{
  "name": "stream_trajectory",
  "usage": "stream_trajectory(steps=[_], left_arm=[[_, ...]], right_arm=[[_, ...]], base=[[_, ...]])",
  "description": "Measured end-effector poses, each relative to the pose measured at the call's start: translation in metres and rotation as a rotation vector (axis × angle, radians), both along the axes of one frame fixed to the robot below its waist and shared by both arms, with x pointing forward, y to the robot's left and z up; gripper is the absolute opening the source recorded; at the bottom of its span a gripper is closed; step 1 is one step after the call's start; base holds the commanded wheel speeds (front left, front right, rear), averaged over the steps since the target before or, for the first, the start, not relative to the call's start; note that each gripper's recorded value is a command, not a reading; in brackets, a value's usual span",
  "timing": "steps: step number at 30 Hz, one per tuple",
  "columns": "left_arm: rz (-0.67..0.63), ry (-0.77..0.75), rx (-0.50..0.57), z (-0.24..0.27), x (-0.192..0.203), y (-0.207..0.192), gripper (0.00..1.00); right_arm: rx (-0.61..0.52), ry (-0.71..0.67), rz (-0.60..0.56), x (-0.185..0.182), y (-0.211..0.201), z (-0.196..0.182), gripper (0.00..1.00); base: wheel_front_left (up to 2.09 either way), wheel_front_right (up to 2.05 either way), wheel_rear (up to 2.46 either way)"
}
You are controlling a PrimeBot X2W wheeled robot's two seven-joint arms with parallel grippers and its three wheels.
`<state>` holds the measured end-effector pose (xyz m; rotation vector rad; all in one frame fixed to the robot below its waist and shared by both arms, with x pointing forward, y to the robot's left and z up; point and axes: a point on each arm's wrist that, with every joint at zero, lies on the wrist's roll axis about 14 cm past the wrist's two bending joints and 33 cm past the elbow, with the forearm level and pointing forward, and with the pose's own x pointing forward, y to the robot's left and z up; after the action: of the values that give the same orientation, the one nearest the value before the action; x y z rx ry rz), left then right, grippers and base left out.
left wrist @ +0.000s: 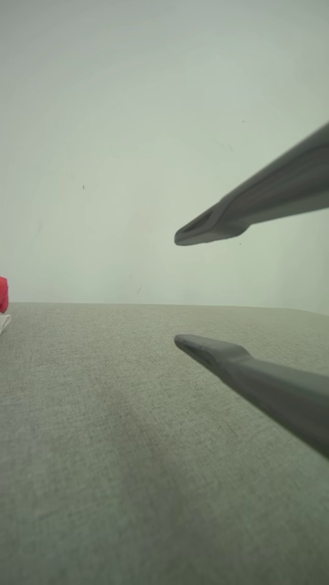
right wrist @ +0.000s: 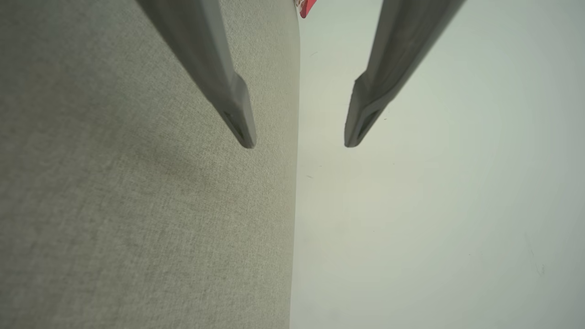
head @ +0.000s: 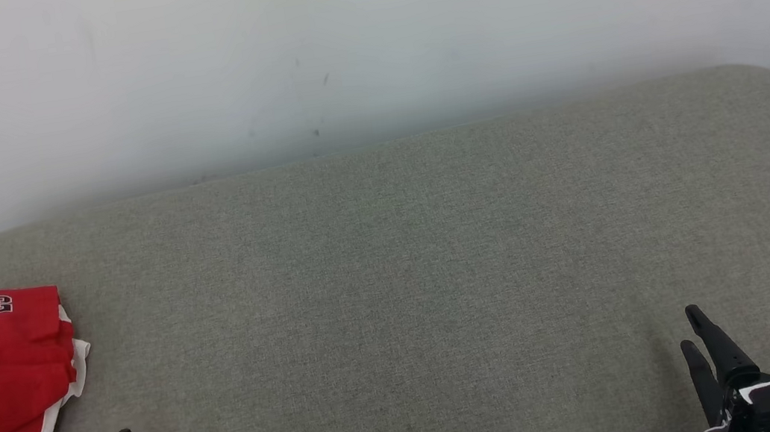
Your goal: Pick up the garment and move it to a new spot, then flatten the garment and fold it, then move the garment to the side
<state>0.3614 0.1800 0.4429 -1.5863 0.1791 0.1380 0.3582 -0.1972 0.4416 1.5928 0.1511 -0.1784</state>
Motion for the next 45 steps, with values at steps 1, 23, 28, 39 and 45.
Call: stream_trajectory(steps=[1,23,28,39,45], left_arm=[[-0.002,-0.001,0.001,0.0,0.0,-0.001,1.0],[-0.055,-0.014,0.173,0.007,0.01,-0.014,1.0],[-0.075,-0.002,0.242,0.005,0.012,-0.016,1.0],[-0.141,0.01,0.439,0.004,0.018,-0.023,1.0],[-0.176,0.004,0.556,0.006,0.023,-0.027,1.0]], right_arm=[[-0.001,0.0,-0.001,0.0,0.0,0.0,1.0],[-0.175,-0.008,0.037,0.012,0.009,0.01,1.0],[-0.258,0.0,0.057,0.016,0.01,0.012,1.0],[-0.52,0.013,0.123,0.024,0.01,0.016,1.0],[-0.646,0.017,0.152,0.024,0.012,0.015,1.0]], base=[[0.0,0.0,0.0],[0.0,0.0,0.0],[0.0,0.0,0.0],[0.0,0.0,0.0],[0.0,0.0,0.0]])
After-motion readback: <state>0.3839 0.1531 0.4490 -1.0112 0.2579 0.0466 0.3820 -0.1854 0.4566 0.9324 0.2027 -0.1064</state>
